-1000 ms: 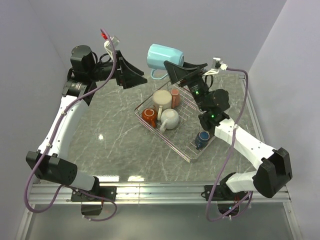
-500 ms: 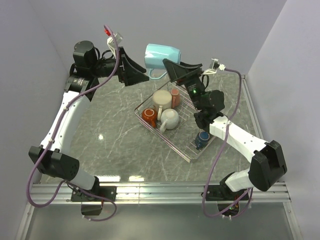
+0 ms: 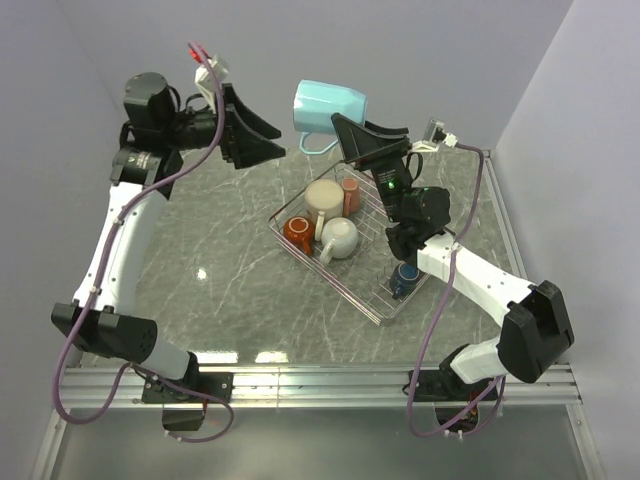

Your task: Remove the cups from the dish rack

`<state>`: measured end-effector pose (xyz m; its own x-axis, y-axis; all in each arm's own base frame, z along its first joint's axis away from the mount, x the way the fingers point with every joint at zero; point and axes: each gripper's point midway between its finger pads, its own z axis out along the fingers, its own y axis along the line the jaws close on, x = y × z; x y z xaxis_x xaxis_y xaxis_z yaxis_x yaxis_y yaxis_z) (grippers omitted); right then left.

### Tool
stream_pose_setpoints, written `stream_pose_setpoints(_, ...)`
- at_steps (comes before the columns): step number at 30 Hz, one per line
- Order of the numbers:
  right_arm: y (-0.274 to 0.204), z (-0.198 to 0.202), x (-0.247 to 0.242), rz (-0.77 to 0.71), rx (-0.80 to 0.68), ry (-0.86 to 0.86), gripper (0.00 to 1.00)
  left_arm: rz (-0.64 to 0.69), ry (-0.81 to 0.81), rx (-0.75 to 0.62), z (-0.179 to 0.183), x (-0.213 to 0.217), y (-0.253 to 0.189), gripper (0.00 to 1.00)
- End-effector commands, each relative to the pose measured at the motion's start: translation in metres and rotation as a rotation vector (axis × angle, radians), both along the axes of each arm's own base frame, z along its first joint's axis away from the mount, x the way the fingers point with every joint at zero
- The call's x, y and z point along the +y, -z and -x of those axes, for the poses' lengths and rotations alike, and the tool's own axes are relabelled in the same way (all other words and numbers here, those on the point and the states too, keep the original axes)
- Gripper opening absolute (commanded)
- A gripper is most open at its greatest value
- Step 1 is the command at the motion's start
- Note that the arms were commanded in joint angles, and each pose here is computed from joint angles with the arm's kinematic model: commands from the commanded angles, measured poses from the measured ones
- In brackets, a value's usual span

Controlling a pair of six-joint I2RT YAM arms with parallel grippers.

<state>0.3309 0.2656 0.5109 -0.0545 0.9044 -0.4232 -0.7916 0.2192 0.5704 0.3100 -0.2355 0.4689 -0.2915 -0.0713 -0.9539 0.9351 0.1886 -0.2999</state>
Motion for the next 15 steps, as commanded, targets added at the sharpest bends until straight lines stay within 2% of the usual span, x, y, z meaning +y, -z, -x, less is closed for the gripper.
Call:
stream_pose_setpoints(1, -0.048, 0.037, -0.030, -0.118, -0.143, 0.022, 0.00, 0.000, 0.008, -0.205, 0.034, 0.019, -0.044, 0.71)
stream_pose_setpoints(6, -0.044, 0.031, -0.017, -0.081, -0.132, -0.004, 0.00, 0.024, -0.042, -0.234, 0.030, 0.020, -0.064, 0.73)
stream_pose_setpoints(15, -0.042, 0.024, -0.002, -0.064, -0.116, -0.043, 0.00, 0.060, -0.082, -0.180, 0.003, 0.004, -0.072, 0.76)
